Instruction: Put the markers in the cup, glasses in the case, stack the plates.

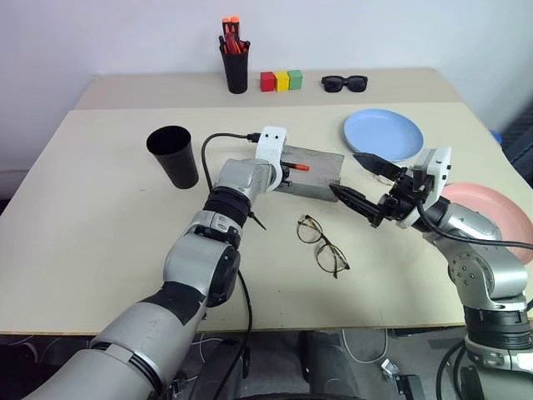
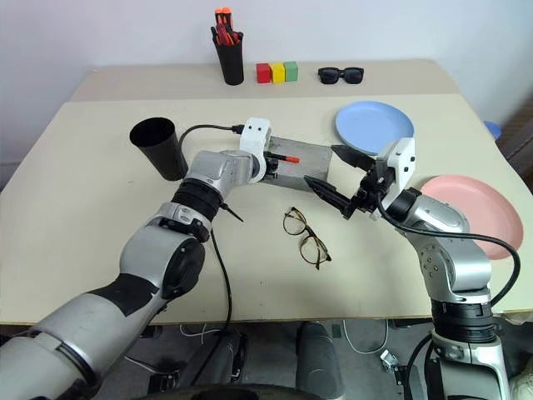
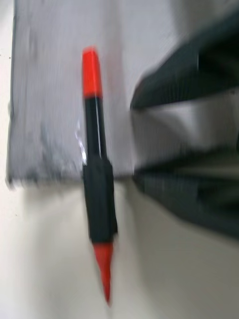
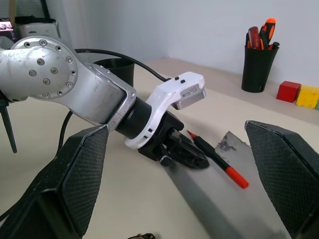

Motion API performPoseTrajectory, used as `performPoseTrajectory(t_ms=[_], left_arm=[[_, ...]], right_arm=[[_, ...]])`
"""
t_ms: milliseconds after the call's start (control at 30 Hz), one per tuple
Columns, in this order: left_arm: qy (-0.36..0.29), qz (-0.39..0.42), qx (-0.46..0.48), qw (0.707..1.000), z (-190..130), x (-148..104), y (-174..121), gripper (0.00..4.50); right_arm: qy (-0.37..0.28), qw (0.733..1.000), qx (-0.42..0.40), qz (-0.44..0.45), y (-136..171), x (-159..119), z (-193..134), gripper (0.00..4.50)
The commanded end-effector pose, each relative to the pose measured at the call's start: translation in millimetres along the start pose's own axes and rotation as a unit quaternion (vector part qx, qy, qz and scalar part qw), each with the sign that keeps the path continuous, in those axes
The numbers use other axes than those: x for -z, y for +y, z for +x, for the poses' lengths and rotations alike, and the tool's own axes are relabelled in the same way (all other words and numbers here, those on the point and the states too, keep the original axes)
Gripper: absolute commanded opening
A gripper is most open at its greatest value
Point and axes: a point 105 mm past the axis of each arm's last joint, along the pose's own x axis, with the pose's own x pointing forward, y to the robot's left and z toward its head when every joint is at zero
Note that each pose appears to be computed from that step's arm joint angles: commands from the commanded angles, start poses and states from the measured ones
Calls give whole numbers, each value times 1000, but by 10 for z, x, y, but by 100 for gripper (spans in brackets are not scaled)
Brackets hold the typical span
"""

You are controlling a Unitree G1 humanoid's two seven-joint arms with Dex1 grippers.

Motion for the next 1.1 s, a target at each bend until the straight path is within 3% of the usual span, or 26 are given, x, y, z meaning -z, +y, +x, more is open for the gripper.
performPoseTrajectory(t_ms=[33, 300, 433, 900, 1000, 1100], left_arm=[[1, -2, 3, 1000, -13, -4, -46, 5], [11, -14, -8, 1000, -103, 80, 77, 5], [30, -19, -15, 999, -267, 247, 190, 5], [40, -12, -71, 997, -765, 483, 401, 5], [24, -34, -82, 996, -783, 442, 422, 87], [13, -39, -81, 996, -790, 379, 414, 241]], right_arm=[[-20, 1000, -3, -16, -4, -113, 13, 450], [-24, 1000, -4, -15, 14, -115, 32, 450], [-24, 1000, -3, -13, 18, -94, 19, 450], [-26, 1000, -8, -7, 34, -64, 50, 450], [-27, 1000, -10, -6, 31, -65, 64, 450], [-30, 999, -11, -6, 18, -75, 75, 450]])
